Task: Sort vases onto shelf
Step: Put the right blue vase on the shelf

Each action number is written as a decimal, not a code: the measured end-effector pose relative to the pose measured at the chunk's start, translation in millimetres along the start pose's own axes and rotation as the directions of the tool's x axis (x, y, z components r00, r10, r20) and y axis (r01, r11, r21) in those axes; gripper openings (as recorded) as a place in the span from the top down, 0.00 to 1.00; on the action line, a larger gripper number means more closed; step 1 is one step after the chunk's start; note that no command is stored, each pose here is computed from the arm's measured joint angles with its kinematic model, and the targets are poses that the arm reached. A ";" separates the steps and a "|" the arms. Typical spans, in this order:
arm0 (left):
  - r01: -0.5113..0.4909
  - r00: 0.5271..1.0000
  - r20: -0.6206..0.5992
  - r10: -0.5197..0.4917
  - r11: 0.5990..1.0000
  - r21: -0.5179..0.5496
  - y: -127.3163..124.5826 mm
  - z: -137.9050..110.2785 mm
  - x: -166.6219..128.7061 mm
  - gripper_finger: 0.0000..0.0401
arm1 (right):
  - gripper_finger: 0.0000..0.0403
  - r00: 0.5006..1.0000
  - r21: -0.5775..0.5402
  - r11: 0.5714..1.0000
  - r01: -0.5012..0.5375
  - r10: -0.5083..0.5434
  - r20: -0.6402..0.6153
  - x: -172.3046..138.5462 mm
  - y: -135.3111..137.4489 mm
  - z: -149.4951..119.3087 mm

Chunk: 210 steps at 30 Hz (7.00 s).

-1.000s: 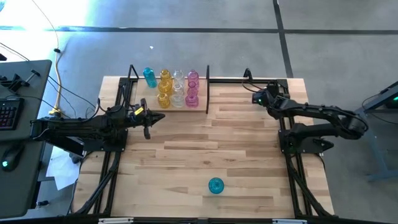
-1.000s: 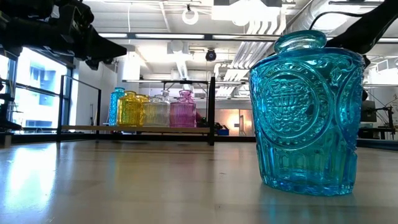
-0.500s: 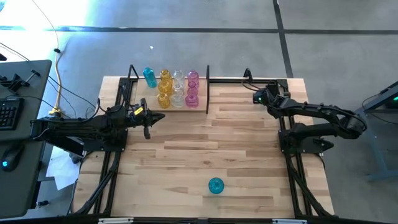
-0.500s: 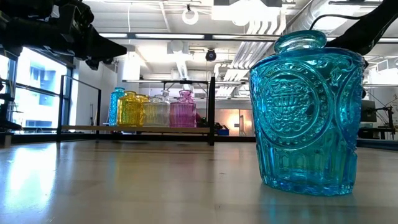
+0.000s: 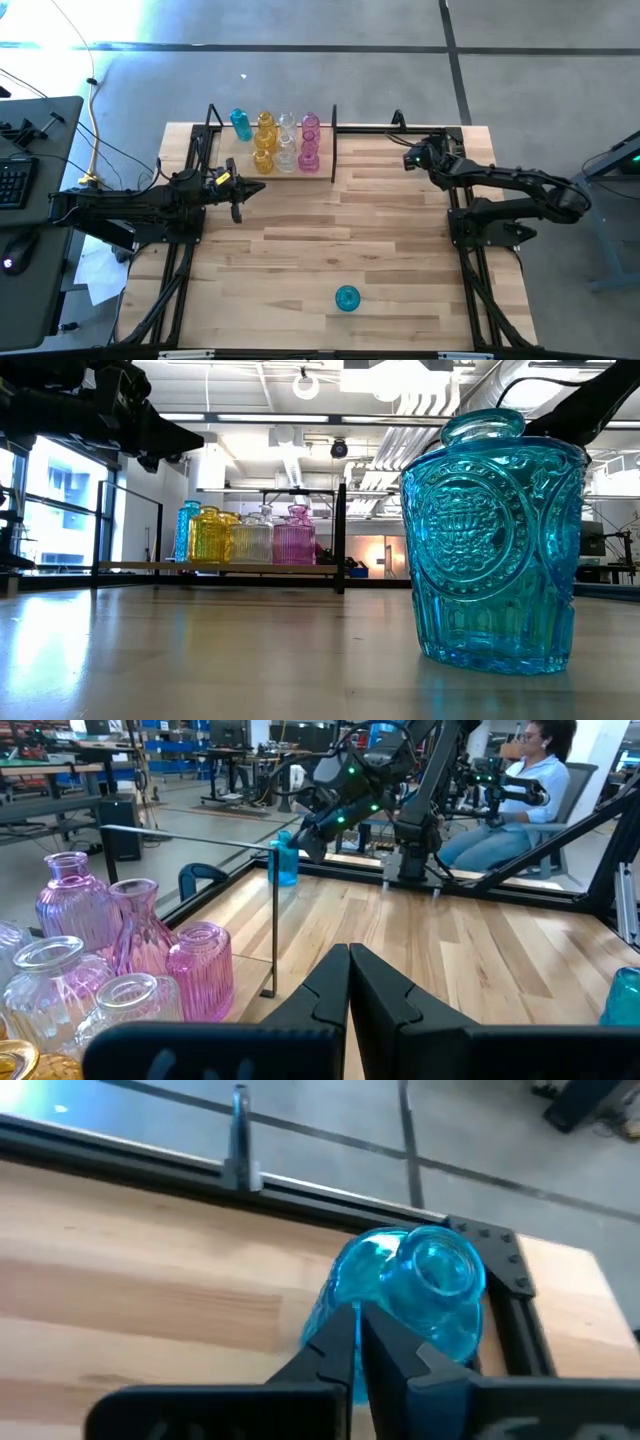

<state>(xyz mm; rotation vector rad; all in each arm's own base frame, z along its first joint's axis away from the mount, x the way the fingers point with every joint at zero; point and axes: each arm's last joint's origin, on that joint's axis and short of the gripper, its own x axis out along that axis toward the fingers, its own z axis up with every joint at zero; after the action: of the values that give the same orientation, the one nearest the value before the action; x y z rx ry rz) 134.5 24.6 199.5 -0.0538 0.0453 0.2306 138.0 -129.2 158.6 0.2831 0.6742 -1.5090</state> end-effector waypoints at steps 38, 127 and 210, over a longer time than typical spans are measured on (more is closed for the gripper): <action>-0.002 1.000 -0.003 0.002 1.000 0.000 0.1 -0.3 0.0 0.99 | 0.41 0.990 0.230 0.964 0.136 -0.120 -0.079 24.9 -11.4 27.6; -0.002 1.000 -0.002 0.002 1.000 -0.016 0.1 -0.2 0.0 0.99 | 0.77 0.437 -0.718 0.267 -0.643 0.898 -0.058 -167.1 336.5 23.2; -0.104 0.712 -0.695 0.103 0.994 0.041 -44.2 23.7 91.6 0.42 | 1.00 0.448 -0.709 0.369 -0.600 0.890 0.085 -215.1 164.5 -22.9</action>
<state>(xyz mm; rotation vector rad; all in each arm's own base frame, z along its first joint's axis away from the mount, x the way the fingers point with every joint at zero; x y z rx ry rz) 234.7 3.8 220.6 -0.1395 0.8165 0.3141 308.2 72.2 224.5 -0.2506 0.4604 -0.3136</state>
